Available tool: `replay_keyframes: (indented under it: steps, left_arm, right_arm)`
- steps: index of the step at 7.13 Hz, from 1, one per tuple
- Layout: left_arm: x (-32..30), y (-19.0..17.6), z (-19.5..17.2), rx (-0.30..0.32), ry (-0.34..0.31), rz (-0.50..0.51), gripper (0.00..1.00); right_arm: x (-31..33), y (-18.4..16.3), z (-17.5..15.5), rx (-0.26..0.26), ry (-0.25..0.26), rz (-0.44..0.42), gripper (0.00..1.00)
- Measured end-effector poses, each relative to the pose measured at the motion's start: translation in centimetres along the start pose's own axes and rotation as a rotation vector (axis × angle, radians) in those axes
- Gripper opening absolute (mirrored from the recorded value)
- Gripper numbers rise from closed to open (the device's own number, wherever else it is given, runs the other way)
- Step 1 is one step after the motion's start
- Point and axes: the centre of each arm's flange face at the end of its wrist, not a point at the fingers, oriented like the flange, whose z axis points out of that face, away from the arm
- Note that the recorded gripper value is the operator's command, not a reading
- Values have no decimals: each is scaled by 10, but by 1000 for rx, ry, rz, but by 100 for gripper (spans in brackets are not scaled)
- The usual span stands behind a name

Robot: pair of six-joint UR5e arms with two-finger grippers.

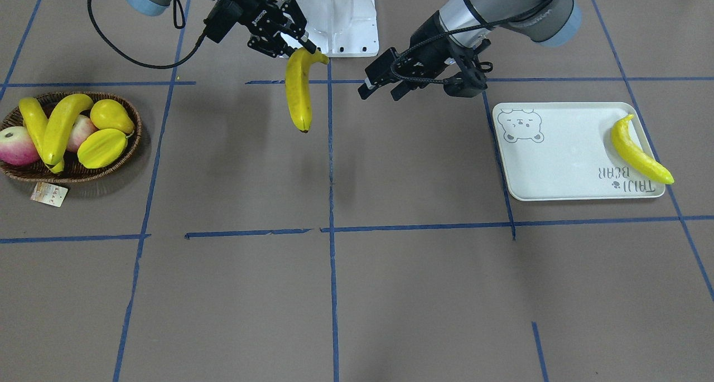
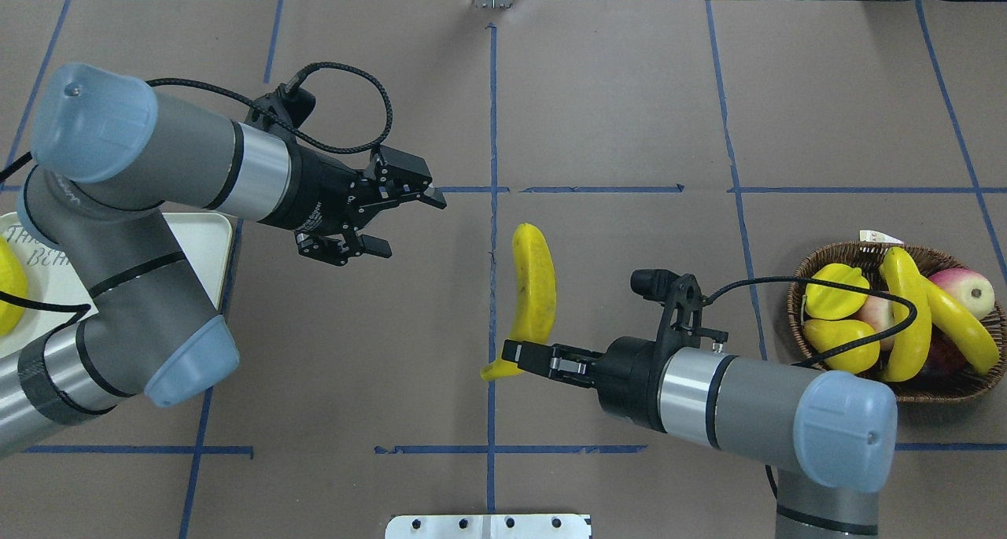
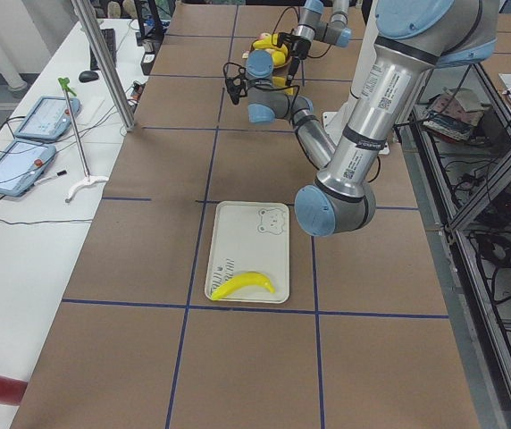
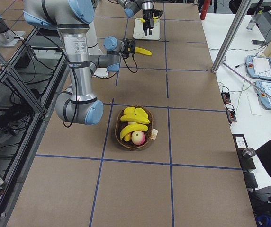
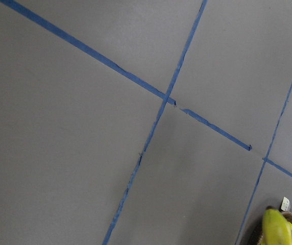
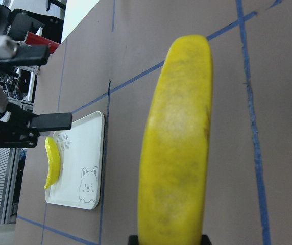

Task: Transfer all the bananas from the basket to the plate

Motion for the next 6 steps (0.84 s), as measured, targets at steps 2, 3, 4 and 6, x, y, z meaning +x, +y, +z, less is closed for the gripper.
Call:
replay_keyframes:
  steps: [2, 3, 4, 6]
  left_arm:
    - [8, 31, 29, -9, 9, 6, 99]
    - [6, 42, 40, -23, 2, 8, 99]
    - [8, 50, 50, -33, -1, 9, 98]
    - [17, 60, 70, -26, 2, 6, 80]
  right_arm:
    - [-5, 19, 9, 11, -19, 8, 4]
    - [-6, 21, 11, 12, -20, 9, 4]
    - [-6, 22, 12, 13, -20, 9, 4]
    - [-6, 22, 12, 13, -20, 9, 4]
